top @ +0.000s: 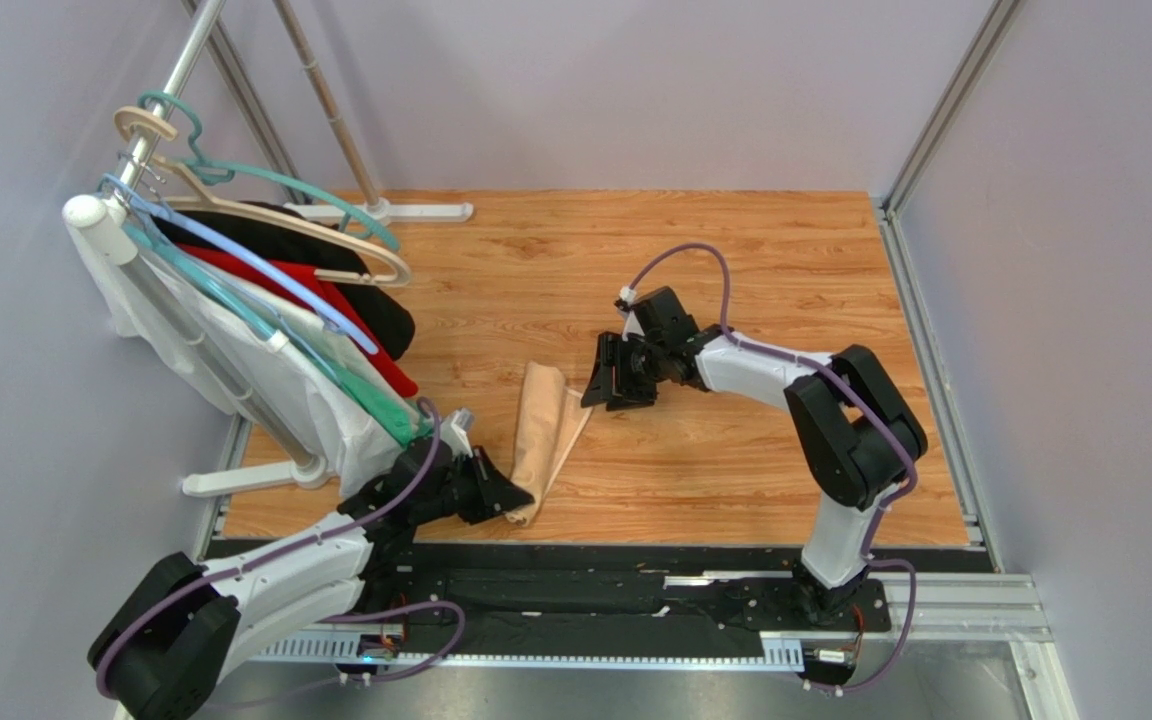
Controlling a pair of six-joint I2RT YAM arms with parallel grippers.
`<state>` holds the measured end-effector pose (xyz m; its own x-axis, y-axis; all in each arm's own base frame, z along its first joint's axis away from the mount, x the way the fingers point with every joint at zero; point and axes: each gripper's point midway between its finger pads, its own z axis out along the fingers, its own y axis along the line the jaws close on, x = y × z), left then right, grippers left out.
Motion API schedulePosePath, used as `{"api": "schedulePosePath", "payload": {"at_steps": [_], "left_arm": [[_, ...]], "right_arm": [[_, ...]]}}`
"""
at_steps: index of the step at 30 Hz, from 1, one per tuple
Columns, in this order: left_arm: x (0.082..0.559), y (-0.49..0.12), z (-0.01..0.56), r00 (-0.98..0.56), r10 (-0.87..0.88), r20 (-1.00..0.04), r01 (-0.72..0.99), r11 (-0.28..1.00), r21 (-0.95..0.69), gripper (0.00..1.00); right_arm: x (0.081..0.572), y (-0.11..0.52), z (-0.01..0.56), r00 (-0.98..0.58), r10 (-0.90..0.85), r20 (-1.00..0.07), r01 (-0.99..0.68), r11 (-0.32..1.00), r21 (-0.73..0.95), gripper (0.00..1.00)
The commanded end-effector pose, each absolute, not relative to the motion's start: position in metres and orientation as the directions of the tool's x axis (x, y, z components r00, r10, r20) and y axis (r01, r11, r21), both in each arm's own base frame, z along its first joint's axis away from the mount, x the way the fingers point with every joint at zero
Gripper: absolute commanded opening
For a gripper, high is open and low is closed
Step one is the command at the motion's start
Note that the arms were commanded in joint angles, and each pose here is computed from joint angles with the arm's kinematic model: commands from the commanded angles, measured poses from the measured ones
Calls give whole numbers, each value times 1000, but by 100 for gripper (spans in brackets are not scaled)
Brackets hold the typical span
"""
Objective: Fold the napkin, place the utensils inside, and roll it up
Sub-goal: Roll the napkin with the utensil
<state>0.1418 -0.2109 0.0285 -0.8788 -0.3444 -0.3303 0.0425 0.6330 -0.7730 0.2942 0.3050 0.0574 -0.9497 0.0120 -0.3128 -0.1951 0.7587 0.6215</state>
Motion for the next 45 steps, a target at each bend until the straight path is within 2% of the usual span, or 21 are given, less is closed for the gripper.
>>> {"api": "schedulePosePath", "payload": {"at_steps": [1, 11, 18, 21, 23, 24, 36, 45], "left_arm": [[143, -215, 36, -872, -362, -330, 55, 598, -799, 0], [144, -216, 36, -870, -365, -331, 58, 592, -804, 0], [146, -218, 39, -868, -365, -336, 68, 585, -808, 0], [145, -219, 39, -871, -361, -333, 69, 581, -811, 0], [147, -220, 39, -870, -363, -332, 68, 579, -812, 0], [146, -220, 38, -871, -364, -330, 66, 580, -812, 0], [166, -212, 54, -803, -478, -357, 28, 568, -823, 0], [169, -207, 42, -811, -462, -360, 4, 610, -792, 0]], "right_arm": [[307, 295, 40, -943, -9, -332, -199, 814, 545, 53], [317, 311, 16, -942, -56, -331, -253, 767, 590, 51], [311, 321, 7, -951, -51, -305, -248, 716, 652, 42], [309, 322, 0, -957, -46, -287, -232, 717, 658, 25], [309, 321, -5, -958, -44, -282, -224, 727, 649, 5], [308, 318, -9, -961, -41, -272, -213, 736, 643, 0], [270, 264, -17, -974, 12, -227, -108, 853, 511, 0], [263, 245, -1, -961, 45, -272, -93, 876, 474, 0]]}}
